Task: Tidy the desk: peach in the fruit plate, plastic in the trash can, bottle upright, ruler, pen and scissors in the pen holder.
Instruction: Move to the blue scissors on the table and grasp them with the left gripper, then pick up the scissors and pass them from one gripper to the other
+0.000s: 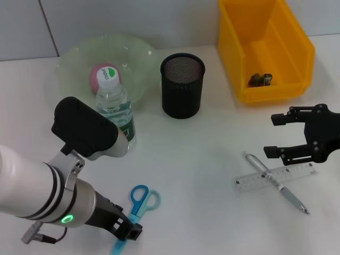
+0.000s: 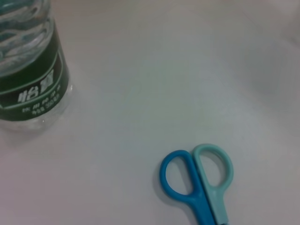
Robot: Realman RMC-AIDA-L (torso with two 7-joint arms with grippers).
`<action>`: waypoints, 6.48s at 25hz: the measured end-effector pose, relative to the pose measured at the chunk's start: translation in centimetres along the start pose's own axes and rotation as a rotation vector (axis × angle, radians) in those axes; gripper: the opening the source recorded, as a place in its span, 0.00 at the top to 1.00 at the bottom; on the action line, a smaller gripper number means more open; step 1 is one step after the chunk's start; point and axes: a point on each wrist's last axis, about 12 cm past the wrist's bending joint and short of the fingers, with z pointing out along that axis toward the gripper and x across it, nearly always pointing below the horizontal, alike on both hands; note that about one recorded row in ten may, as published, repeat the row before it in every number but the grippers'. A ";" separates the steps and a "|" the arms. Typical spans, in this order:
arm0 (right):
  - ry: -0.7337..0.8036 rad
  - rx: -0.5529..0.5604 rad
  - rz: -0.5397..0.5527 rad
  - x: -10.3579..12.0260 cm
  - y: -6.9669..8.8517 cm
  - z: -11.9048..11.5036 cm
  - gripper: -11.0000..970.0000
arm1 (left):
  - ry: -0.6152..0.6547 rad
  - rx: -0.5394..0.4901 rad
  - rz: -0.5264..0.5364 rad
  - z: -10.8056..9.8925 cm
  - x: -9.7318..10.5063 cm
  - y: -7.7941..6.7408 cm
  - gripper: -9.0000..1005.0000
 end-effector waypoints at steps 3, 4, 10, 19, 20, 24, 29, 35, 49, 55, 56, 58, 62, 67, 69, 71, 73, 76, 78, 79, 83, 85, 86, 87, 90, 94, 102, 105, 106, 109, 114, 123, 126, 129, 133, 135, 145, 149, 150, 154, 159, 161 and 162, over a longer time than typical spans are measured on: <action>-0.001 0.000 0.002 0.0 0.0 0.0 0.16 | -0.001 -0.002 0.007 0.0 -0.1 0.0 0.44; -0.001 0.000 0.002 0.0 0.0 0.0 0.16 | -0.001 -0.002 0.007 0.0 -0.1 0.0 0.44; -0.001 0.001 0.002 0.0 0.0 0.0 0.16 | -0.002 0.000 0.007 -0.1 -0.3 0.0 0.48; -0.001 -0.001 0.006 -0.1 0.0 0.0 0.16 | 0.008 0.003 0.008 0.2 -0.3 0.1 0.52; -0.001 -0.001 0.008 -0.1 0.0 0.0 0.16 | 0.008 0.003 0.008 0.2 -0.3 0.1 0.52; -0.001 -0.002 0.009 -0.1 0.0 0.0 0.16 | 0.012 0.003 0.009 0.3 -0.4 0.1 0.52; -0.001 -0.002 0.010 -0.1 0.0 0.0 0.16 | 0.020 0.005 0.009 0.4 -0.4 0.2 0.52; -0.001 -0.001 0.012 0.0 0.1 0.0 0.16 | 0.020 0.004 0.009 0.4 -0.4 0.2 0.54; -0.003 0.002 0.015 0.0 0.1 -0.1 0.16 | 0.033 0.013 0.016 0.1 -0.7 0.1 0.75; -0.007 0.003 0.019 0.0 0.1 -0.1 0.16 | 0.023 0.012 0.024 -0.2 -0.9 0.0 0.78; -0.008 0.004 0.020 0.0 0.1 -0.2 0.16 | 0.023 0.012 0.024 -0.2 -0.9 0.0 0.78; -0.008 0.015 0.031 0.2 0.0 -0.3 0.16 | 0.011 0.014 0.029 -0.5 -1.0 -0.2 0.78; -0.022 0.043 0.047 0.3 -0.2 -0.8 0.16 | -0.019 0.016 0.052 -1.3 -1.2 -0.8 0.78; -0.063 0.073 0.073 0.5 -0.4 -1.3 0.16 | -0.055 0.006 0.070 -2.1 -1.6 -1.1 0.78; -0.099 0.084 0.095 0.7 -0.4 -1.4 0.16 | -0.071 -0.001 0.073 -2.4 -1.7 -1.1 0.78; -0.161 0.101 0.134 0.9 -0.4 -1.7 0.16 | -0.071 -0.001 0.073 -2.4 -1.7 -1.1 0.78; -0.261 0.131 0.194 1.6 -0.4 -2.1 0.16 | -0.179 -0.063 0.127 -4.2 -2.8 -1.5 0.78; -0.347 0.163 0.238 2.3 -0.4 -2.5 0.16 | -0.207 -0.089 0.146 -4.7 -3.3 -1.5 0.78; -0.461 0.200 0.290 3.3 -0.2 -3.0 0.16 | -0.228 -0.106 0.161 -5.1 -3.6 -1.5 0.78; -0.511 0.210 0.305 3.6 0.0 -3.2 0.16 | -0.300 -0.150 0.210 -6.5 -4.6 -1.7 0.78; -0.657 0.207 0.299 4.3 1.1 -3.0 0.16 | -0.335 -0.177 0.239 -7.1 -5.0 -1.7 0.78; -0.696 0.205 0.290 4.5 1.4 -2.8 0.16 | -0.352 -0.191 0.251 -7.4 -5.1 -1.7 0.78; -0.719 0.201 0.288 4.7 1.7 -2.5 0.16 | -0.389 -0.209 0.272 -7.5 -5.5 -1.7 0.78; -0.744 0.199 0.287 4.8 2.0 -2.3 0.16 | -0.406 -0.216 0.282 -7.6 -5.7 -1.8 0.78; -0.776 0.191 0.294 5.0 2.4 -1.6 0.16 | -0.473 -0.240 0.325 -7.7 -6.2 -1.9 0.78; -0.786 0.177 0.297 5.0 2.7 -0.5 0.16 | -0.543 -0.264 0.343 -7.7 -5.8 -1.8 0.78; -0.859 0.146 0.339 4.6 3.2 2.0 0.16 | -0.655 -0.292 0.359 -7.5 -5.3 -1.9 0.78; -0.894 0.148 0.355 4.7 3.6 2.7 0.16 | -0.655 -0.292 0.359 -7.5 -5.3 -1.9 0.78; -0.910 0.150 0.366 4.8 3.9 3.2 0.16 | -0.655 -0.292 0.359 -7.5 -5.3 -1.9 0.78; -0.951 0.162 0.392 5.1 4.8 4.3 0.16 | -0.701 -0.283 0.376 -6.5 -5.2 -2.6 0.78; -0.961 0.168 0.427 5.2 5.7 6.1 0.16 | -0.758 -0.283 0.389 -5.6 -5.5 -3.2 0.78; -0.975 0.177 0.426 4.7 7.0 8.6 0.18 | -0.794 -0.269 0.391 -4.5 -5.5 -3.6 0.78; -0.979 0.180 0.430 4.4 7.1 9.1 0.18 | -0.787 -0.261 0.400 -3.9 -5.5 -3.7 0.78; -0.977 0.176 0.439 4.2 7.0 9.4 0.19 | -0.785 -0.257 0.405 -3.7 -5.5 -3.8 0.78; -0.952 0.180 0.455 3.7 6.5 10.3 0.20 | -0.789 -0.248 0.414 -3.6 -5.6 -4.2 0.78; -0.948 0.177 0.459 3.6 6.3 10.5 0.20 | -0.791 -0.246 0.416 -3.6 -5.6 -4.3 0.78; -0.926 0.133 0.478 3.2 6.3 11.1 0.28 | -0.796 -0.244 0.420 -3.7 -5.7 -4.4 0.78; -0.926 0.133 0.479 3.2 6.3 11.1 0.36 | -0.796 -0.244 0.421 -3.7 -5.7 -4.4 0.78; -0.926 0.132 0.479 3.2 6.3 11.1 0.38 | -0.796 -0.244 0.422 -3.6 -5.7 -4.4 0.78; -0.928 0.135 0.479 3.2 6.3 11.0 0.46 | -0.793 -0.244 0.422 -3.6 -5.7 -4.4 0.78; -0.926 0.132 0.479 3.2 6.2 10.9 0.55 | -0.794 -0.244 0.425 -3.6 -5.8 -4.4 0.78; -0.925 0.132 0.480 3.2 6.2 11.0 0.59 | -0.794 -0.244 0.425 -3.6 -5.8 -4.4 0.78; -0.925 0.132 0.481 3.2 6.2 11.0 0.60 | -0.794 -0.244 0.425 -3.6 -5.8 -4.4 0.78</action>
